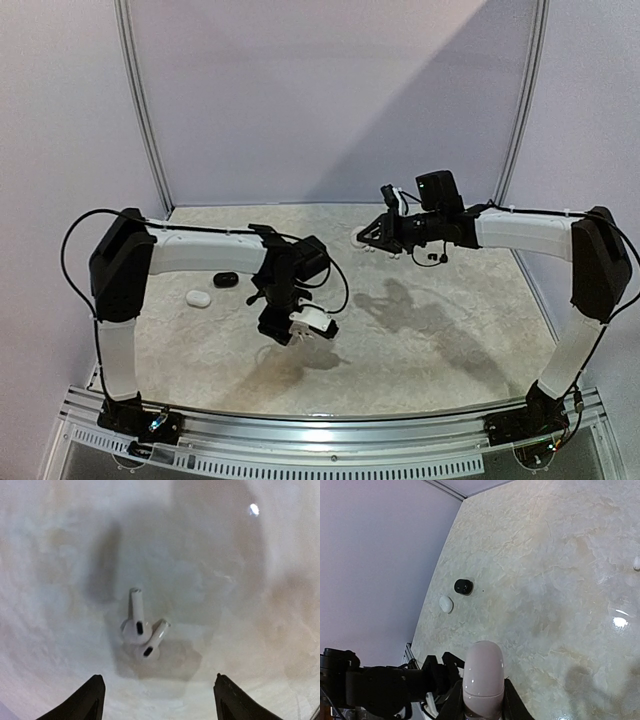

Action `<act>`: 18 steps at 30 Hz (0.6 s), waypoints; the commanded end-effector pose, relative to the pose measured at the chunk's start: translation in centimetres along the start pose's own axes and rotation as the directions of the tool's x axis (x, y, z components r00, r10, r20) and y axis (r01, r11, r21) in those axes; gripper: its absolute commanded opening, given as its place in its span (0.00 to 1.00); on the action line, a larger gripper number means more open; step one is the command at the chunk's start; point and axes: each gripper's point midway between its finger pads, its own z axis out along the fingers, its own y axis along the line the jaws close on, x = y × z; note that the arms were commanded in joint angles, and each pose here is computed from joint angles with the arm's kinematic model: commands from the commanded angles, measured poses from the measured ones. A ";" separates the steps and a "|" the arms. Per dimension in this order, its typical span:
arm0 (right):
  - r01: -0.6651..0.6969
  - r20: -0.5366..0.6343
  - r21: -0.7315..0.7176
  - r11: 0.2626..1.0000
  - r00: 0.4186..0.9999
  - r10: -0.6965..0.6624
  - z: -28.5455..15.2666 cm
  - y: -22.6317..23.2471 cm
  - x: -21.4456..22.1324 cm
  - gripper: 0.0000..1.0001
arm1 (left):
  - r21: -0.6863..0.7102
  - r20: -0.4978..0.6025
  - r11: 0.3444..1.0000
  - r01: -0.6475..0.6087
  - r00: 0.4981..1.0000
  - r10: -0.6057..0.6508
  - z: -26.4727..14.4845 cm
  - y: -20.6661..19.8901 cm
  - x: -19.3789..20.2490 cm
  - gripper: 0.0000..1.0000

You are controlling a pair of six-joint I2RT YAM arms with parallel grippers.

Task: Insert the wireless bluetooth earbuds into the charging case
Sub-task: Move the earbuds to the center of the board, then pass from the right arm to the left

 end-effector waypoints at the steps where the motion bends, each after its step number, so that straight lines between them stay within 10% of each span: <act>1: 0.084 0.073 -0.018 0.996 0.994 -0.082 -1.4 2.7 -2.6 0.01 | -0.073 0.061 0.988 0.137 0.989 -0.132 -5.8 1.0 1.6 0.77; 7: 0.202 0.165 -0.090 0.975 0.969 -0.185 -2.1 6.9 -4.3 0.00 | -0.014 0.407 0.892 0.452 0.817 -0.408 -14.7 1.7 3.1 0.77; 15: 0.499 0.354 -0.268 0.824 0.847 -0.397 -1.2 16.7 -3.2 0.00 | 0.320 0.844 0.688 0.652 0.134 -0.520 -25.8 4.6 9.1 0.73; 18: 0.583 0.453 -0.338 0.739 0.789 -0.416 -1.3 20.0 -2.6 0.00 | 0.361 0.870 0.723 0.589 0.066 -0.488 -27.0 3.7 8.7 0.71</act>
